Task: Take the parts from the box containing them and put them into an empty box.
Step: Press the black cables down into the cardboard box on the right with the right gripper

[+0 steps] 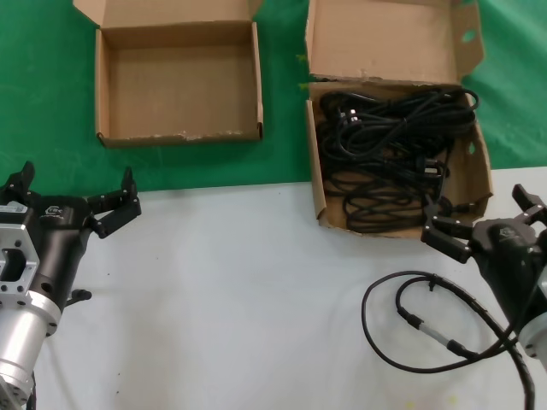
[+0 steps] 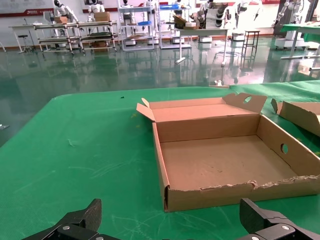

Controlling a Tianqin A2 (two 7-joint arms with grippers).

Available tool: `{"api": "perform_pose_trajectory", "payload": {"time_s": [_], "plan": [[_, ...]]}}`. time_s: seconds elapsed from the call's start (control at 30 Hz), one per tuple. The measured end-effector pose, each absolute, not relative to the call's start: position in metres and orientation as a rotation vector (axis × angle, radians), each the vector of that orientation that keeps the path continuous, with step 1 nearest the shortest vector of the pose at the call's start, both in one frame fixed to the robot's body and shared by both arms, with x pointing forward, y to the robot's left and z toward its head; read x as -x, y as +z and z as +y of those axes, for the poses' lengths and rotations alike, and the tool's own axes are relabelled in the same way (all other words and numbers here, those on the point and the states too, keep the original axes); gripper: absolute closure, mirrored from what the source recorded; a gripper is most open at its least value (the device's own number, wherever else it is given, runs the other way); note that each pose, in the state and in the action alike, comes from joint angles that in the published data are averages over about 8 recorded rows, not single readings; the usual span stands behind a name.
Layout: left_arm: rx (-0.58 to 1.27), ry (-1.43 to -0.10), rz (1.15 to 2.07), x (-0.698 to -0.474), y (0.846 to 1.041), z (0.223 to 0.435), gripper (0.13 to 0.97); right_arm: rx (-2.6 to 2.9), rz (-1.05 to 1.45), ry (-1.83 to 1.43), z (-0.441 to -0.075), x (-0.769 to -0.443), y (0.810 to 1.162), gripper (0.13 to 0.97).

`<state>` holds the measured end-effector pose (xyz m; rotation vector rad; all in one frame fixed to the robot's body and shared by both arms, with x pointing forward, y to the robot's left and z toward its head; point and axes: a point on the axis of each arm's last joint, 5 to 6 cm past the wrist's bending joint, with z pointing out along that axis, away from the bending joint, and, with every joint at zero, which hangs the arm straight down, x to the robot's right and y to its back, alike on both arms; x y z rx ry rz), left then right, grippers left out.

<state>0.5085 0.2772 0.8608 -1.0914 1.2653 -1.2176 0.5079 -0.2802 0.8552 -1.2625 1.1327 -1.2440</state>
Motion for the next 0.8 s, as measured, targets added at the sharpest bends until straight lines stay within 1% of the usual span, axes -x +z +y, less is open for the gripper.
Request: {"api": "perform_pose_trajectory", "payload": {"time_s": [0.57, 0.8], "plan": [[1.091, -1.218, 1.265, -0.5085, 0.8608, 0.2772, 0.132, 1.262, 1.133, -1.244, -0.2802, -0.5079, 0.8552, 0.130], [1.091, -1.218, 1.265, -0.5085, 0.8608, 0.2772, 0.145, 1.262, 1.133, -1.244, -0.2802, -0.5079, 0.8552, 0.130]]}}
